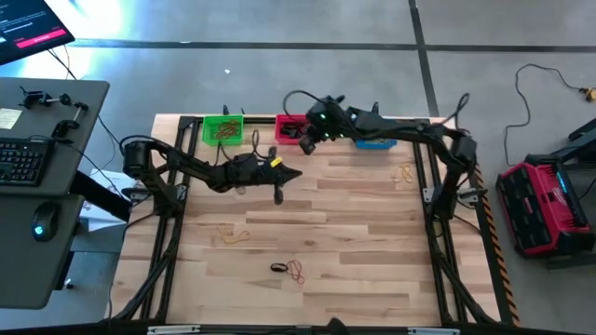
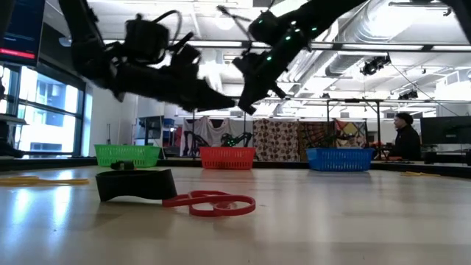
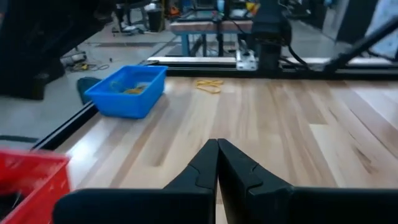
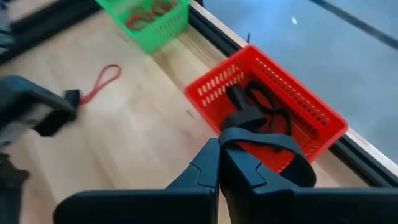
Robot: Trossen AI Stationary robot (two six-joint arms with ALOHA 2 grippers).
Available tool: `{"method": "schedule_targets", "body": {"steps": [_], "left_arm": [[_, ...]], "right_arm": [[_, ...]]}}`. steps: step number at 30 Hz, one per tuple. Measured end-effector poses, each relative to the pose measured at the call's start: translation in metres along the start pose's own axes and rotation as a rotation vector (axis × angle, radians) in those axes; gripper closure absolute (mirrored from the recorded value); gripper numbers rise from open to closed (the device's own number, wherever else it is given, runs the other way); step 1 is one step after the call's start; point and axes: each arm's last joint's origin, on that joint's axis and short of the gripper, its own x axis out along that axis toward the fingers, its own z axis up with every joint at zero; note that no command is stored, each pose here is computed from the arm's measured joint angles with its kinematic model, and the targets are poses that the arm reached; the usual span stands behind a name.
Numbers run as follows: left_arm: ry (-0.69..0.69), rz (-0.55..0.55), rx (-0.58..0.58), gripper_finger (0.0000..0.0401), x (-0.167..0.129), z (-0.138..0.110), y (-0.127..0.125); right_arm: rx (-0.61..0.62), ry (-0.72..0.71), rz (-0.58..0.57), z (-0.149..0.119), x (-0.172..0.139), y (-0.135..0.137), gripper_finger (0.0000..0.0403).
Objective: Sort rubber bands into baskets
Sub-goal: Put the black rubber band into the red bin
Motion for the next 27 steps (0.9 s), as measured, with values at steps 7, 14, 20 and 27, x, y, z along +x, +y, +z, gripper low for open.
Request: {"method": "schedule_targets", "body": {"steps": [7,14,20,27], "left_arm": [[-0.028,0.073,-0.074,0.0401,-0.038,-0.017,0.014],[-0.038,0.116,-0.042,0.0401,-0.061,-0.016,0.013],[-0.039,0.131,-0.024,0.0401,-0.074,-0.018,0.013],[0.017,0.137,-0.033,0.0401,-0.080,-0.022,0.012]], "right_arm": [[0.026,0.086,-0.034,0.028,0.037,-0.013,0.0403],[0.093,0.209,-0.079,0.039,0.083,-0.031,0.0403],[0.140,0.301,-0.104,0.042,0.110,-0.044,0.0403],[0.194,0.372,-0.079,0.037,0.132,-0.054,0.0403]]}}
